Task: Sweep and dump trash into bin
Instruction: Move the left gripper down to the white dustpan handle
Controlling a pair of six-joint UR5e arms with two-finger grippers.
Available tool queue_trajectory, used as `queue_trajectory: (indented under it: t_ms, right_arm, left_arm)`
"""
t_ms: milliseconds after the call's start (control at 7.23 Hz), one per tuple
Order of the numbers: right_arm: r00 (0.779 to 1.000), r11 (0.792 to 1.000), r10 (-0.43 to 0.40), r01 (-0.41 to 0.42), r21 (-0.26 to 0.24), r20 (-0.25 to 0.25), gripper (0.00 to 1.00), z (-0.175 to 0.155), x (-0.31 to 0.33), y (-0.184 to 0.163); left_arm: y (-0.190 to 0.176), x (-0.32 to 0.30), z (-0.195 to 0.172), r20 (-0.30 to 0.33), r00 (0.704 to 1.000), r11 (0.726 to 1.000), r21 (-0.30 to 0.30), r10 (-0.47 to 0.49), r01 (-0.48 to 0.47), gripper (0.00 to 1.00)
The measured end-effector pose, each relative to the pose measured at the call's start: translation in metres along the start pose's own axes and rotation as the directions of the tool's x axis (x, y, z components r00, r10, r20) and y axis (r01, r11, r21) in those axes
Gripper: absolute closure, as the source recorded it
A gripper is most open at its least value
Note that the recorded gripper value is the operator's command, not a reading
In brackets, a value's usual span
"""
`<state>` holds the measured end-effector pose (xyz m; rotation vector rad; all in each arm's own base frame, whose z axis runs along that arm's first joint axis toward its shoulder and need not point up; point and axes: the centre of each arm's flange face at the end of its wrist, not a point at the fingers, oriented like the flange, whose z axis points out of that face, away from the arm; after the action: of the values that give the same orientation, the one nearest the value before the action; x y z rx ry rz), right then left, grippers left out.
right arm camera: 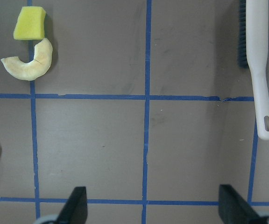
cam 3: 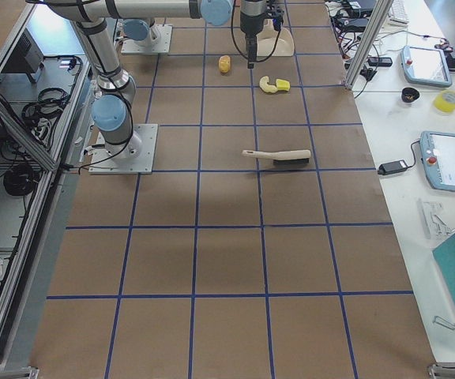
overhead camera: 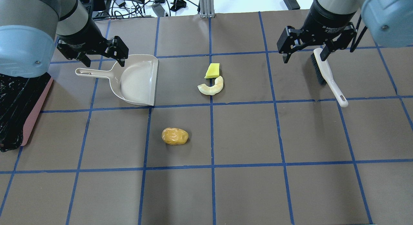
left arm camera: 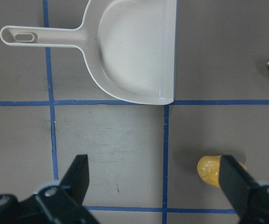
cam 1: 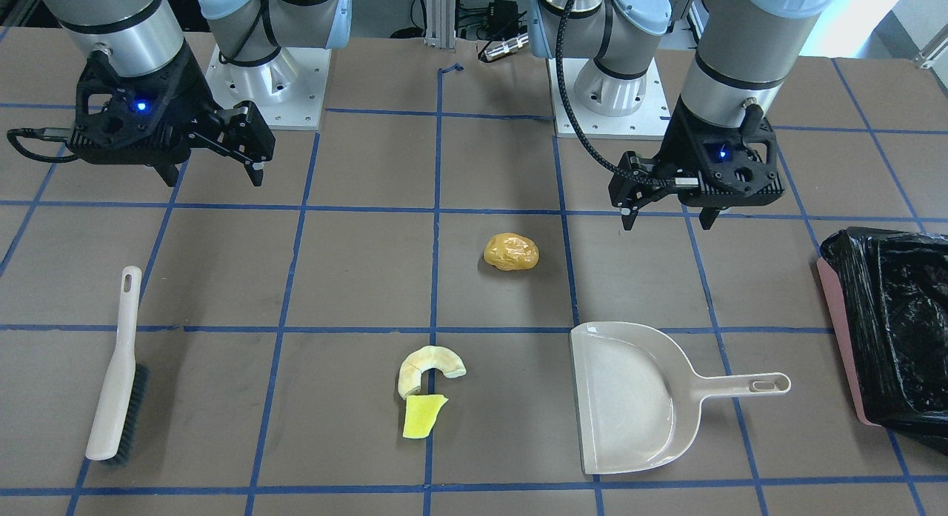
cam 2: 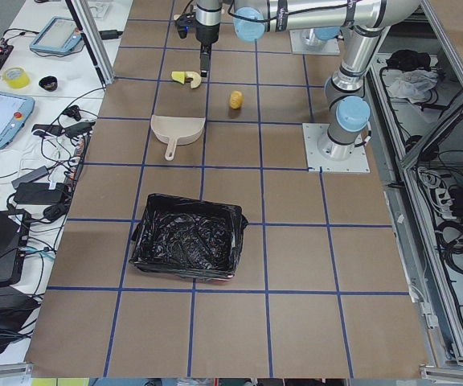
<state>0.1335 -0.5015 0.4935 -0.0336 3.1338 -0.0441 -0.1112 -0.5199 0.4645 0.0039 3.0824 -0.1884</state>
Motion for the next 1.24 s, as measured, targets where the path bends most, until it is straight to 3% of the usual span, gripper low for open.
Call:
queue_trajectory:
  t_ms: [968,1106,1245]
  right_arm:
    - [1.000,1.000,0.000,0.000,0.003,0.001,0.00,-0.001,0.000,0.000]
    - [1.000,1.000,0.000,0.000,0.003,0.002,0.00,-0.001,0.000,0.000]
    - [1.000,1.000,0.000,0.000,0.002,0.001,0.00,0.000,0.001,0.000]
  left_arm:
    - [-0.001,-0.013,0.009,0.009,0.997,0.996,-0.026,-0.080,0.081,0.00]
    - [-0.003,-0.021,0.011,0.020,0.982,0.981,-0.025,-0.189,0.190,0.00]
    - [-0.007,-0.032,0.013,0.028,0.935,0.935,-0.019,-0.353,0.353,0.00]
